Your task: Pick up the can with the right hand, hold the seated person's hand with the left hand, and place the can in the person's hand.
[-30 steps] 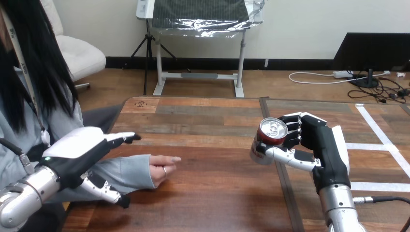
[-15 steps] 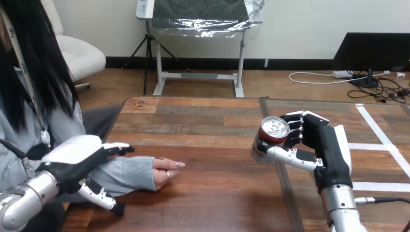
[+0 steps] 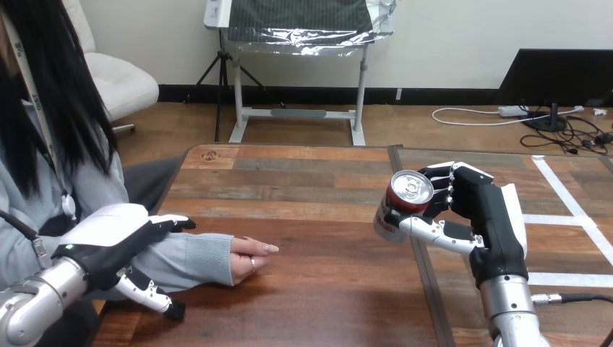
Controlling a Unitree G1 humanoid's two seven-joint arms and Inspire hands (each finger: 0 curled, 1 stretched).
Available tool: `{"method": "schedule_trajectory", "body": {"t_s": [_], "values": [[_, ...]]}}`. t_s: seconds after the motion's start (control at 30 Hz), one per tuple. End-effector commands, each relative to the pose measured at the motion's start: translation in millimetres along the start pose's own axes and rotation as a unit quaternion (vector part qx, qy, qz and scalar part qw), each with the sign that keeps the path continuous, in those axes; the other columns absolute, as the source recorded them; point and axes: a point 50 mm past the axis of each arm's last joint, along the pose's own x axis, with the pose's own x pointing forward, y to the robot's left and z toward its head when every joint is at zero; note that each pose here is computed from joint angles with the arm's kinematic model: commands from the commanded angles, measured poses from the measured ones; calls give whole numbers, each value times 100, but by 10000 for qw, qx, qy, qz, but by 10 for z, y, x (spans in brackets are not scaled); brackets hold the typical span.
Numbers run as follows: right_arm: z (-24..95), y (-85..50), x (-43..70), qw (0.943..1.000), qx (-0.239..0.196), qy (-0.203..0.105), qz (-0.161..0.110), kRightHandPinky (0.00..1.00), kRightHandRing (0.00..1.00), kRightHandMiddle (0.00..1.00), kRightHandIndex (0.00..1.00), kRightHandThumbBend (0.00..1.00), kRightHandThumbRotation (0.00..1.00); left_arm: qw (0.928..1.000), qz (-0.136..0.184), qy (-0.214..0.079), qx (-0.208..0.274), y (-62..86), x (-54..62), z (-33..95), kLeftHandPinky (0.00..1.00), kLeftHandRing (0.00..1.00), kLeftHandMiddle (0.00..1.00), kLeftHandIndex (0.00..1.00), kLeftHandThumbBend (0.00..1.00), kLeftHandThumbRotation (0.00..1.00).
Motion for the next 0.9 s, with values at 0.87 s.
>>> {"method": "schedule_trajectory", "body": {"t_s": [0.87], "values": [[236, 17, 145, 9981, 67, -605, 7, 37, 42, 48, 51, 81, 0, 9947, 707, -745, 86, 259, 195, 290, 45, 50, 54, 56, 97, 0]]}}
